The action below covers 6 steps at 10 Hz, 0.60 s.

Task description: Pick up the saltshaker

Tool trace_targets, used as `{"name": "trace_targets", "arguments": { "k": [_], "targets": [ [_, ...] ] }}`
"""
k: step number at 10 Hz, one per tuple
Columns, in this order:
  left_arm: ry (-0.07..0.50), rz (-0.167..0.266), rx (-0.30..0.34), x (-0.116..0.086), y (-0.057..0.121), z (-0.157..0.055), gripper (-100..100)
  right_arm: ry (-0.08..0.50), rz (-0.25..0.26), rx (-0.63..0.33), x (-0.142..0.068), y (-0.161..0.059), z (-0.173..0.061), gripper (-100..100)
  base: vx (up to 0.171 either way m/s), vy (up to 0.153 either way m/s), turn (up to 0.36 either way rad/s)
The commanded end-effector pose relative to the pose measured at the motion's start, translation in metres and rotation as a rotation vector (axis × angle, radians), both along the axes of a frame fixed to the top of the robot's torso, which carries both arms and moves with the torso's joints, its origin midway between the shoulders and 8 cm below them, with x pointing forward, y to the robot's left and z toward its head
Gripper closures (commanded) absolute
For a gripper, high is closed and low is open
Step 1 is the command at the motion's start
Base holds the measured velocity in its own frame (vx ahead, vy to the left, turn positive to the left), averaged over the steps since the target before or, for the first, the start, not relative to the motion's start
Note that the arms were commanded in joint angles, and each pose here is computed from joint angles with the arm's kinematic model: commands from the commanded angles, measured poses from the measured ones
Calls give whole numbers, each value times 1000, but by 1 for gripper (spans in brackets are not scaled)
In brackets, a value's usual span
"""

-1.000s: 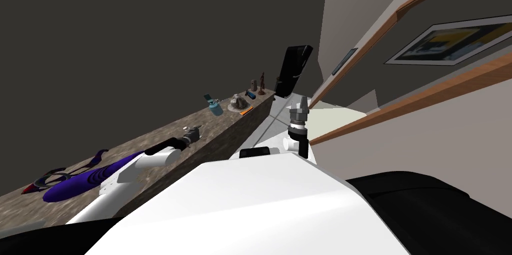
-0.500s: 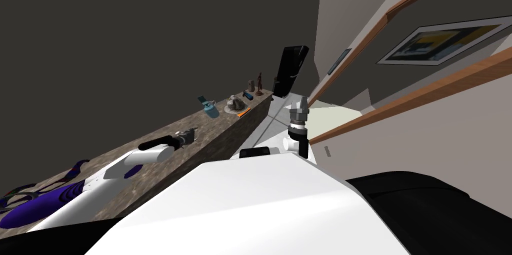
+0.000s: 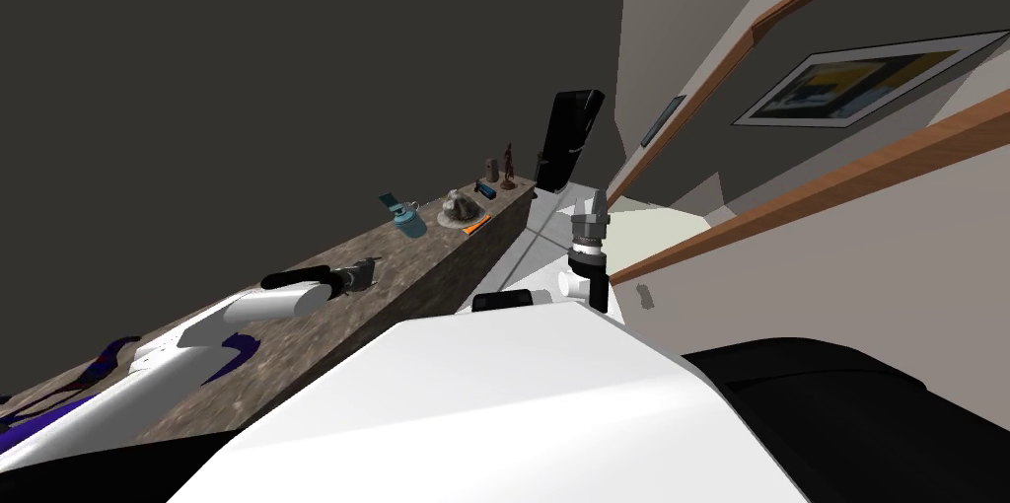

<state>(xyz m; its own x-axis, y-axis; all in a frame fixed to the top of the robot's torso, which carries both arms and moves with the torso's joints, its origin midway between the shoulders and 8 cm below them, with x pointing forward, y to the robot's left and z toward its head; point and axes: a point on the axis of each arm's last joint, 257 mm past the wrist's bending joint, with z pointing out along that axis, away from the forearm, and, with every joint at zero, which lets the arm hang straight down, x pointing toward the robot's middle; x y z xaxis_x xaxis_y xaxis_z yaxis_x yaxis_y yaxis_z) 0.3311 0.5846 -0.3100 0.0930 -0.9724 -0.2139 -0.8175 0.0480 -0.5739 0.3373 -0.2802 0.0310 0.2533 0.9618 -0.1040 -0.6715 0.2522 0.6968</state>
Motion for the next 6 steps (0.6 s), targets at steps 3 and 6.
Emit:
{"name": "trace_targets", "arguments": {
  "k": [3,6],
  "targets": [
    [123,56,1,-24,25,-1,-100,0,0,0,0,0,0,0,50,-24,-40],
    [187,85,0,-38,35,-2,-100,0,0,0,0,0,0,0,52,-9,-26]
  ]
}}
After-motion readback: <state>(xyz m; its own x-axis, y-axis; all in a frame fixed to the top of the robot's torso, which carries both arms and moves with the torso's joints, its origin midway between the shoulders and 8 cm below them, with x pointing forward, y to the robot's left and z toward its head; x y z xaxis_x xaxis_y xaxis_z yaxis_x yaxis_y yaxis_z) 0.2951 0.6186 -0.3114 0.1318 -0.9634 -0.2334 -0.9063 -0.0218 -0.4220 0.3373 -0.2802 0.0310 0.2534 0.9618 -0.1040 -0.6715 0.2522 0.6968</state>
